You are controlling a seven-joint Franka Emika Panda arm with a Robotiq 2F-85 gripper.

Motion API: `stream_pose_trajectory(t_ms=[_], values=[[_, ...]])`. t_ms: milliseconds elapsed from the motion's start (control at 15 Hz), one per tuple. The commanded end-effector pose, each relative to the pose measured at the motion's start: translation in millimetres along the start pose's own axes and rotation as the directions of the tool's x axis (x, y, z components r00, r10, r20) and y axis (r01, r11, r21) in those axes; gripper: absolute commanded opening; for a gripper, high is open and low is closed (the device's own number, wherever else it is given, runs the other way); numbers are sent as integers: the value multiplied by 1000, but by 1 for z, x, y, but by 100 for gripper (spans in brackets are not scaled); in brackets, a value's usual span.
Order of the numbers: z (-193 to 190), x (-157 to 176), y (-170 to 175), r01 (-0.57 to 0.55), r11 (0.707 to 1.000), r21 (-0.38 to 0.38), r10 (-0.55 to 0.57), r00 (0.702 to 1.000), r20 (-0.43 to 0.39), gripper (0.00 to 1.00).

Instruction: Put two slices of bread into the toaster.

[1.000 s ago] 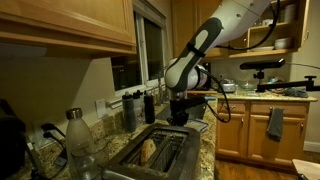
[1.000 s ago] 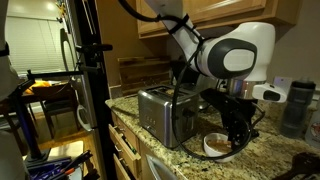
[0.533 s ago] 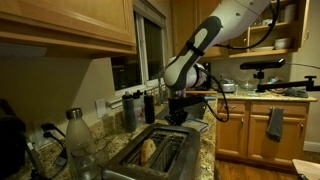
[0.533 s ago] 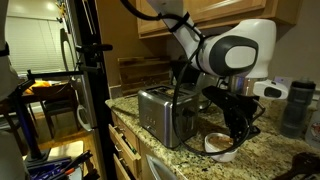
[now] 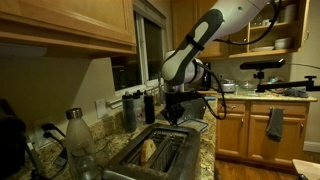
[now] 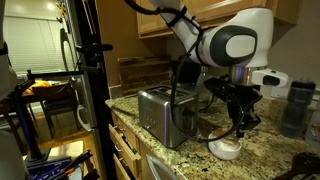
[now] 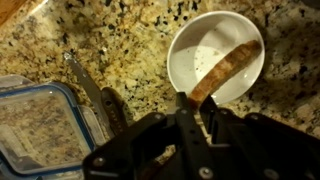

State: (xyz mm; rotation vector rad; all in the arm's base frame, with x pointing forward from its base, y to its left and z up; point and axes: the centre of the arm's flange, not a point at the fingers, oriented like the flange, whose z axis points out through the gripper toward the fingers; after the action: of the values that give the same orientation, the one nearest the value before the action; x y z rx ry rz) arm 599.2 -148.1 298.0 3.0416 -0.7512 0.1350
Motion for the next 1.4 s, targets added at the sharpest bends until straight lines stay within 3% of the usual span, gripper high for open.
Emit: stream_pose_trajectory(t_ms=[0, 600, 1333], values=[[-35, -14, 0, -62, 997, -42, 62, 998, -12, 11], [-103, -37, -5, -184, 972, -146, 188, 982, 19, 10], [-180, -78, -31, -224, 948, -225, 230, 973, 0, 10]])
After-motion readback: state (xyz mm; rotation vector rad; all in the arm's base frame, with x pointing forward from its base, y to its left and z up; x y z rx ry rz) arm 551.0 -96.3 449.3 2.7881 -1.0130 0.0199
